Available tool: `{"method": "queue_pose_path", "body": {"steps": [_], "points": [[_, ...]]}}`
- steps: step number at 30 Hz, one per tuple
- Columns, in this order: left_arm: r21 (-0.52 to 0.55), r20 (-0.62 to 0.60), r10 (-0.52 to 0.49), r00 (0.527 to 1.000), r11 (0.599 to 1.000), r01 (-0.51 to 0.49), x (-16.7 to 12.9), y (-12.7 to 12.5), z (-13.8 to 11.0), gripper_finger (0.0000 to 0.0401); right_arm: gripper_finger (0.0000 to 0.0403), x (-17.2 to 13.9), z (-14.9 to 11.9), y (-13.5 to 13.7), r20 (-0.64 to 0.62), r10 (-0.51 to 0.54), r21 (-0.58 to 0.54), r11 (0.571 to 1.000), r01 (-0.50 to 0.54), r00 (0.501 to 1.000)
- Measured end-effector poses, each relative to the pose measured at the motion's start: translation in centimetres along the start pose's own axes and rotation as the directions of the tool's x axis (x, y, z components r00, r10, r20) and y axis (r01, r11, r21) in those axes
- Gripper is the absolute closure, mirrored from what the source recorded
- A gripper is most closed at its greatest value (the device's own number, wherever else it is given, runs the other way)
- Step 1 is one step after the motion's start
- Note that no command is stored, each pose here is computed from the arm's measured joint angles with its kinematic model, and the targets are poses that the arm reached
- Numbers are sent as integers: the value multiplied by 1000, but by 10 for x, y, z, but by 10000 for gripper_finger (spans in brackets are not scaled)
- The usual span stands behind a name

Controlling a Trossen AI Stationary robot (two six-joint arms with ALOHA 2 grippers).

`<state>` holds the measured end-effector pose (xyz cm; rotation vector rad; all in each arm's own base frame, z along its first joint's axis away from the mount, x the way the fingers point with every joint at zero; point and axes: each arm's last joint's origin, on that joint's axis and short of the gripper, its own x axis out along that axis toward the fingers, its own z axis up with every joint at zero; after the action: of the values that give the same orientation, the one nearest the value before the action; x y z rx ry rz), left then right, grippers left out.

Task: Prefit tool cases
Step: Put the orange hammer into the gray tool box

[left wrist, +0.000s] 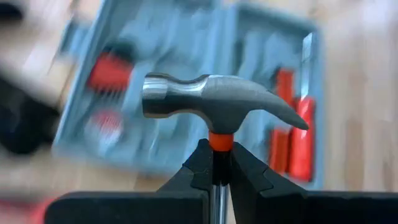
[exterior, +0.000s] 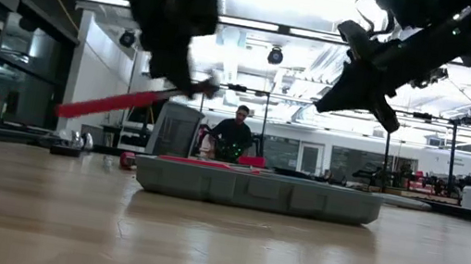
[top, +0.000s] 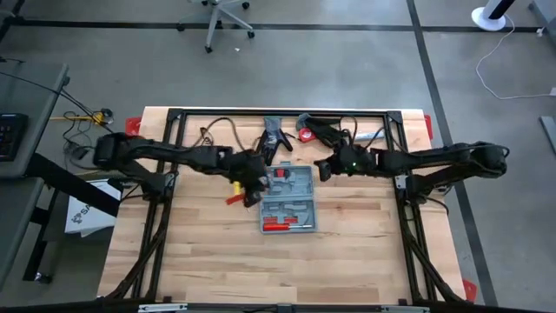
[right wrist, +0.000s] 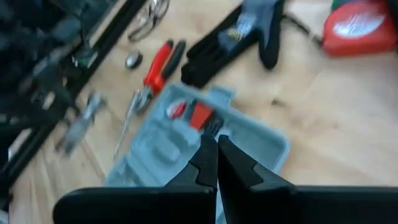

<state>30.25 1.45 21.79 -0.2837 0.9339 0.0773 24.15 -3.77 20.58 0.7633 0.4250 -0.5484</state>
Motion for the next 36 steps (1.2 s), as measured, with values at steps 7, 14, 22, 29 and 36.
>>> {"method": "queue_pose_path", "body": {"steps": [7,14,22,29,36], "points": [[126,37,-71,997,990,65,31,-14,54,386,403,-12,24,-11,97,-10,4,1000,9,995],[226,59,-158,986,964,141,55,-37,93,387,403,-26,40,-24,162,-45,10,999,44,986],[270,-14,-221,975,938,216,87,-60,90,387,403,-35,46,-31,168,-63,12,998,62,984],[261,-18,-213,977,942,210,96,-50,90,387,403,-35,43,-33,136,-82,11,997,82,987],[226,-99,-220,971,945,237,116,-45,79,387,403,-35,42,-33,128,-88,13,996,87,988]]}}
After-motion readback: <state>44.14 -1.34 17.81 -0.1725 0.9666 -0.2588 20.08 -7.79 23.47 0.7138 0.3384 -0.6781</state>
